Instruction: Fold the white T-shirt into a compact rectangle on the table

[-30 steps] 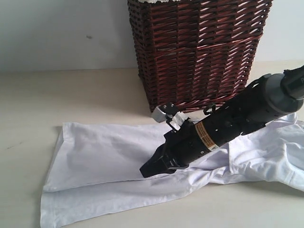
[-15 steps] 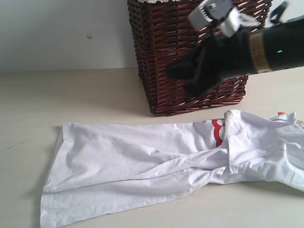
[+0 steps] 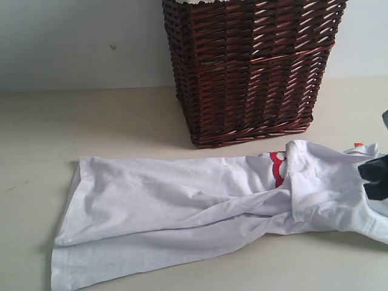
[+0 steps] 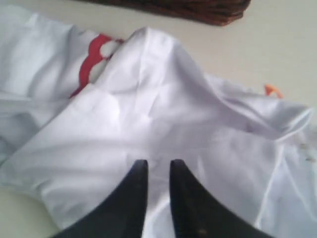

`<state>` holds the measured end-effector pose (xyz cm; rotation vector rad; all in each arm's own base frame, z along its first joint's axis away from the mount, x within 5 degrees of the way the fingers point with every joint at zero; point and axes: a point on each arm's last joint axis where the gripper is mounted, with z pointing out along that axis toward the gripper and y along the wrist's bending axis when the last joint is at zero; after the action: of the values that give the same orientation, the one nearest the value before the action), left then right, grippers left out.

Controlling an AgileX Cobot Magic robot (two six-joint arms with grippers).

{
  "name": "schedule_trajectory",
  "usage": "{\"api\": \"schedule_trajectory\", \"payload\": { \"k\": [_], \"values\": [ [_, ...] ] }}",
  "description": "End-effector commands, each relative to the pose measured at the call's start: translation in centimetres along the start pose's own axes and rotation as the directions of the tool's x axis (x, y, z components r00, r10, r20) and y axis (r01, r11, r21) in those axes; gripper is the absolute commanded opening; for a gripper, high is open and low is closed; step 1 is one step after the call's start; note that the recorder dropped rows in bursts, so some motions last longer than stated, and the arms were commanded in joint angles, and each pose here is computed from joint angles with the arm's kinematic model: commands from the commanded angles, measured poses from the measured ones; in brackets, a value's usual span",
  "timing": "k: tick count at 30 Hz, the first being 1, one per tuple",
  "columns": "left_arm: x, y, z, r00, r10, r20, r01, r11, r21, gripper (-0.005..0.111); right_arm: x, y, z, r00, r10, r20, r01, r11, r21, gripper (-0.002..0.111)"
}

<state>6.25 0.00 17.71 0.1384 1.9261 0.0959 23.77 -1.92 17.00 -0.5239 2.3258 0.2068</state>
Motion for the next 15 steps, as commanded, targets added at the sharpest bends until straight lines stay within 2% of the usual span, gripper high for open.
{"api": "schedule_trajectory", "payload": {
  "k": [1, 3, 4, 7, 12, 15],
  "values": [
    [-0.1, 0.0, 0.0, 1.0, -0.006, 0.01, 0.006, 1.0, 0.0, 0.0, 1.5, 0.0, 1.4, 0.998, 0.043, -0.056, -0.045, 0.998, -0.042, 0.069],
    [-0.1, 0.0, 0.0, 1.0, -0.006, 0.01, 0.006, 1.0, 0.0, 0.0, 1.9, -0.6, 2.2, 0.983, 0.174, -0.058, -0.173, 0.985, 0.012, 0.096],
    [-0.1, 0.0, 0.0, 1.0, -0.006, 0.01, 0.006, 1.0, 0.0, 0.0, 2.1, -0.9, 2.4, 0.973, 0.222, -0.057, -0.22, 0.975, 0.034, 0.105],
    [-0.1, 0.0, 0.0, 1.0, -0.006, 0.01, 0.006, 1.0, 0.0, 0.0, 2.3, -1.0, 2.9, 0.957, 0.286, -0.05, -0.285, 0.958, 0.031, 0.104],
    [-0.1, 0.0, 0.0, 1.0, -0.006, 0.01, 0.006, 1.0, 0.0, 0.0, 1.8, -1.0, 2.4, 0.951, 0.31, -0.021, -0.309, 0.95, 0.041, 0.104],
    [-0.1, 0.0, 0.0, 1.0, -0.006, 0.01, 0.006, 1.0, 0.0, 0.0, 0.3, -3.0, 0.5, 0.95, 0.305, 0.071, -0.311, 0.945, 0.104, 0.104]
  ]
}}
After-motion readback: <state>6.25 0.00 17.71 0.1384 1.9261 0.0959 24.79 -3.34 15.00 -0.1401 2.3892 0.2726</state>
